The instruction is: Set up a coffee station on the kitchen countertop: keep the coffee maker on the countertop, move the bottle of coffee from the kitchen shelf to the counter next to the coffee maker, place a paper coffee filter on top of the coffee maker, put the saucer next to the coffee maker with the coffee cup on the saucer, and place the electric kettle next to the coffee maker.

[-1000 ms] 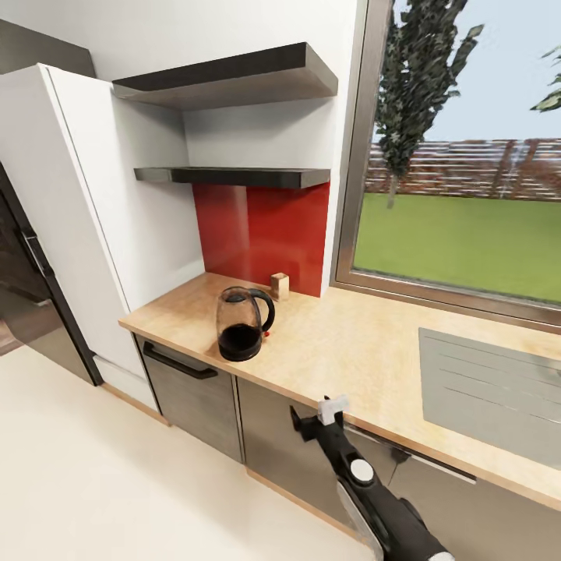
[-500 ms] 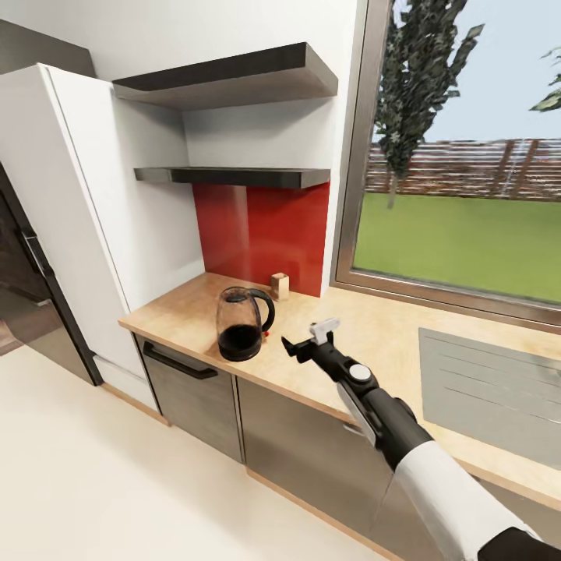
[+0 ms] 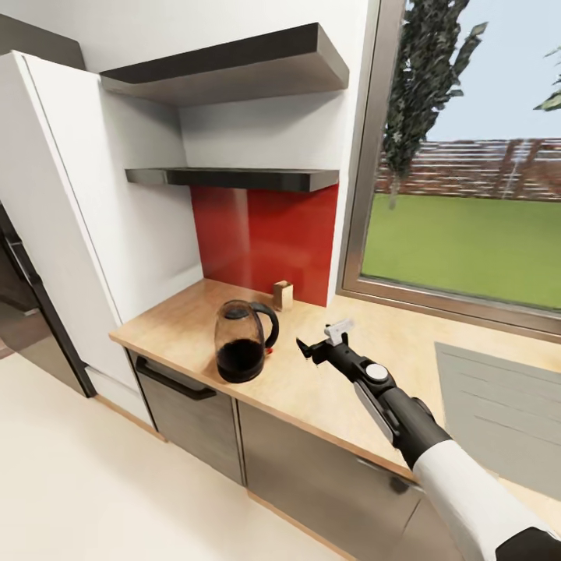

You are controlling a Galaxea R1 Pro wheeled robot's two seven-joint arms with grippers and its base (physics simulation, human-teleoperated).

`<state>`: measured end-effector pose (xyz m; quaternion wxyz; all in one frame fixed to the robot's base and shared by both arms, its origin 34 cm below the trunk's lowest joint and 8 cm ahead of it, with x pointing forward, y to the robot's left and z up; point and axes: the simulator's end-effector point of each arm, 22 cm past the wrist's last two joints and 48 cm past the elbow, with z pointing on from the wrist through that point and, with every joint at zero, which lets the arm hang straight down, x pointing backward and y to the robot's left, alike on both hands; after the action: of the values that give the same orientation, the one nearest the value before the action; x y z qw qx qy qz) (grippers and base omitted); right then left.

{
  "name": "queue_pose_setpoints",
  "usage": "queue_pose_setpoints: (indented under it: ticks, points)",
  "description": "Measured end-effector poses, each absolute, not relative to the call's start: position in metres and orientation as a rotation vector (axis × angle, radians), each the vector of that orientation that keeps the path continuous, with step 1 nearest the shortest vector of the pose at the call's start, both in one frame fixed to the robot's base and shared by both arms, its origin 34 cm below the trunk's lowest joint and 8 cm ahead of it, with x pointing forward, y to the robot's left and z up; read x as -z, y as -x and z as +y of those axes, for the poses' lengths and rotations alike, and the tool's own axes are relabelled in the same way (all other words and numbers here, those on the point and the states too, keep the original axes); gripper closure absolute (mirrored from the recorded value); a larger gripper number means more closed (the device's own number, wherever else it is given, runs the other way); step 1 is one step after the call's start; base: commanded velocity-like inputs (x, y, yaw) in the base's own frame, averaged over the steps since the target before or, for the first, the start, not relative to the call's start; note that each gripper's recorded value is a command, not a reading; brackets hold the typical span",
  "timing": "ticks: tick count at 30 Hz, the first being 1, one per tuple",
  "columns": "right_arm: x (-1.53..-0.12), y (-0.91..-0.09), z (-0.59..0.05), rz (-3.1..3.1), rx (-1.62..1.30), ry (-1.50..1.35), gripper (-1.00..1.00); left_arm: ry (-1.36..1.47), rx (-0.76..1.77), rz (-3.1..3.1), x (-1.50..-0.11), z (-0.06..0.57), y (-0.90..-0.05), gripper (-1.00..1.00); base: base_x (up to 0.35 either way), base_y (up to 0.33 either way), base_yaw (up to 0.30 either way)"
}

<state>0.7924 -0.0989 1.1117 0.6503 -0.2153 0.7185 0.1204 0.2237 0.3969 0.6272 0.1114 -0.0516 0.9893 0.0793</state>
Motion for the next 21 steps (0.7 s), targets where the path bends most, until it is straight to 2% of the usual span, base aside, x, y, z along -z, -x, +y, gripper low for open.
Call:
queue_pose_setpoints:
  ticks: [6, 16, 21]
  points:
    - [-1.106, -0.780, -0.083, 1.629, -0.358, 0.584, -1.00, 0.152, -0.232, 2.907, -0.627, 0.397, -0.223, -1.00, 0.295, 0.000, 0.000]
    - [-1.103, -0.775, -0.079, 1.629, -0.383, 0.623, -1.00, 0.153, -0.236, 2.911, -0.627, 0.397, -0.222, -1.00, 0.041, 0.000, 0.000]
    - [-1.103, -0.774, -0.078, 1.628, -0.385, 0.625, -1.00, 0.153, -0.235, 2.912, -0.627, 0.397, -0.222, -1.00, 0.233, 0.000, 0.000]
